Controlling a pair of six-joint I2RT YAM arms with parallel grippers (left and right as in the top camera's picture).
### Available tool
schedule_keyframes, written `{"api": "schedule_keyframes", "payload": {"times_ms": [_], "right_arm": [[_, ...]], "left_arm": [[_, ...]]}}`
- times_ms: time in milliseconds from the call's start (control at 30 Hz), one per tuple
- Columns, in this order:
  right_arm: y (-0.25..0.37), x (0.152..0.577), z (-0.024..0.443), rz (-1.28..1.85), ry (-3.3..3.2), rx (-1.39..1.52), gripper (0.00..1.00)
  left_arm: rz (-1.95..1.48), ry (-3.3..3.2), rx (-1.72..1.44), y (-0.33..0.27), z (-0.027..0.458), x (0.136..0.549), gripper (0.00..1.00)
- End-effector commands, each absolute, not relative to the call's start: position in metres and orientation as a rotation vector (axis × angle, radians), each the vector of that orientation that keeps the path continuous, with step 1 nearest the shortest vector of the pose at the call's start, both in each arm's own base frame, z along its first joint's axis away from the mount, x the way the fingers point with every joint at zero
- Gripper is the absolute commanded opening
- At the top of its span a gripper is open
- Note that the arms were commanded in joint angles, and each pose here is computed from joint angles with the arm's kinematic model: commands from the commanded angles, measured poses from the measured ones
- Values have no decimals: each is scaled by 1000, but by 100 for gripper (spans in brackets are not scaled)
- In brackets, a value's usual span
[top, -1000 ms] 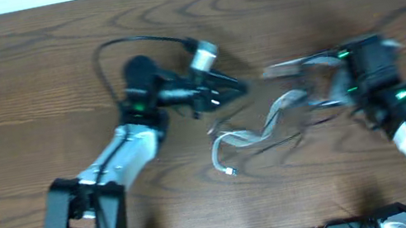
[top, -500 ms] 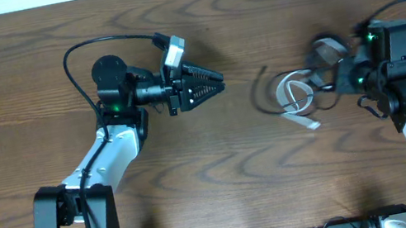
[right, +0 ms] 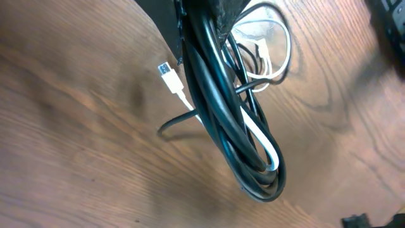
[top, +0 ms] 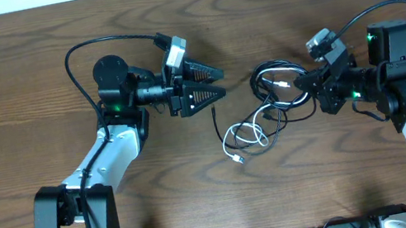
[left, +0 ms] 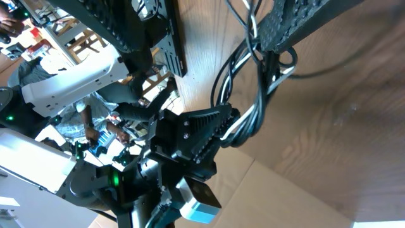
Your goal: Untangle cables
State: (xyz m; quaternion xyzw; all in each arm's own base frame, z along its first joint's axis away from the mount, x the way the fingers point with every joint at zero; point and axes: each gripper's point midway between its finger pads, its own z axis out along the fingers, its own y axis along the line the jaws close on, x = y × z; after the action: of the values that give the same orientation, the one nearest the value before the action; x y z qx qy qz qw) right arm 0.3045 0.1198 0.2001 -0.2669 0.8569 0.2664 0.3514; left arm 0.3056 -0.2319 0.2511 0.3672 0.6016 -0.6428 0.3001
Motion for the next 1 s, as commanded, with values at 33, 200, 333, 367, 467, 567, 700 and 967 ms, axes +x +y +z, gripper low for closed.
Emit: {"api": "schedule_keyframes", "payload": {"times_ms": [33, 200, 333, 367, 467, 567, 700, 967], "right_arm": [[131, 296, 212, 765, 2142, -766, 1], [139, 291, 218, 843, 2108, -784, 1], [141, 290, 221, 885, 2119, -742, 1], [141, 291, 221, 895, 2129, -716, 1], [139, 294, 223, 935, 2162, -620, 1], [137, 299, 227, 971, 2177, -527, 1], [141, 297, 252, 1148, 2076, -506, 1], [144, 287, 273, 1369, 2028, -433, 1]], "left_arm": [[-1685, 1552, 1026, -232, 263, 302, 67], [-1686, 1552, 1026, -232, 263, 302, 68], [-1693, 1558, 1025, -233, 262, 301, 77], [-1702, 1565, 1022, -234, 262, 301, 78], [-1737, 1594, 1012, -238, 258, 297, 84], [-1768, 1616, 1013, -244, 254, 293, 86], [-1761, 1610, 1031, -249, 244, 289, 92], [-1668, 1671, 915, -273, 230, 300, 95]]}}
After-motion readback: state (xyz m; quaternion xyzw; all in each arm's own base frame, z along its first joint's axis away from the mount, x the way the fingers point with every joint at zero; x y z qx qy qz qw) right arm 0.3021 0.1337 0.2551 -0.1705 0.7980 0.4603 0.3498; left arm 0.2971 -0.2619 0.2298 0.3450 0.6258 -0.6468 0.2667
